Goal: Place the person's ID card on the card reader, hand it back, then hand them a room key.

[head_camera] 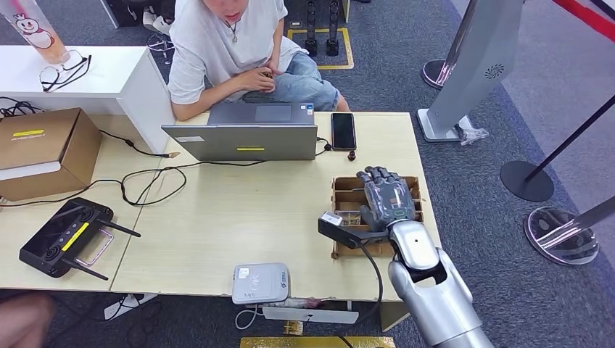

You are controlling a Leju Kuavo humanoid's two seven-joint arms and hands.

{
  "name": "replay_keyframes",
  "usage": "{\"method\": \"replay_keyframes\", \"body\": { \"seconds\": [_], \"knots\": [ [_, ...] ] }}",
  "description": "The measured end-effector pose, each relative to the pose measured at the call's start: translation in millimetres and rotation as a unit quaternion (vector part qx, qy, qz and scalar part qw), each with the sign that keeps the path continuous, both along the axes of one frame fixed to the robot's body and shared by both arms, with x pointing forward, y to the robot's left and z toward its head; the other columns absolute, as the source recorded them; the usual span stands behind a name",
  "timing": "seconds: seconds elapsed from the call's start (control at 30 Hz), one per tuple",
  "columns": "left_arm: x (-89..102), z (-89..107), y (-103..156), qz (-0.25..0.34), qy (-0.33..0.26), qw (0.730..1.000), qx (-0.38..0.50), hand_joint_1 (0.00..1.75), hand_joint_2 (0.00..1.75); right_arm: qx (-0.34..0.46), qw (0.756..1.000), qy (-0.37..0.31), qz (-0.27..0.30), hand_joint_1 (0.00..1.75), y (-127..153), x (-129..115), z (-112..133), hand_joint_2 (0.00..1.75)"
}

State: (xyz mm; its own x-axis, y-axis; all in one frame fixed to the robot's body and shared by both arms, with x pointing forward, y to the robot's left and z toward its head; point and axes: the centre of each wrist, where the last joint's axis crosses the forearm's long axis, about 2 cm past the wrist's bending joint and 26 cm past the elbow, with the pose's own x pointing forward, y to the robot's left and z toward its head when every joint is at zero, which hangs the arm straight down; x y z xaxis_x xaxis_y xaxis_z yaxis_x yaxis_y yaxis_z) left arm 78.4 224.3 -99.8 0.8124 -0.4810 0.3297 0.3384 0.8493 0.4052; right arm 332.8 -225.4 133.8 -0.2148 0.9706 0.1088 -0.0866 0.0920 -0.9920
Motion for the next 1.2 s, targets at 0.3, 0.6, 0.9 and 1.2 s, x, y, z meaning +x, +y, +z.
{"method": "replay_keyframes", "body": {
  "seconds": [0.3,0.6,0.9,1.2],
  "knots": [
    [0.2,0.0,0.0,0.0,0.0,1.0,0.0,0.0,0.0,-0.003,1.0,0.008,-0.003,0.73,-0.7,0.5,-4.3,1.75],
    [0.3,0.0,0.1,0.0,0.001,1.0,-0.001,0.0,0.0,-0.005,1.0,0.005,-0.009,1.03,-1.6,5.4,-3.1,1.75],
    [0.6,0.0,0.6,0.001,0.004,1.0,-0.001,0.0,0.0,-0.007,1.0,0.003,-0.01,1.42,-2.5,9.2,-2.5,1.75],
    [0.7,-0.2,1.9,0.0,0.005,1.0,0.0,0.0,0.0,-0.005,1.0,-0.002,-0.012,1.68,-2.8,9.0,-4.1,1.75]
  ]
}}
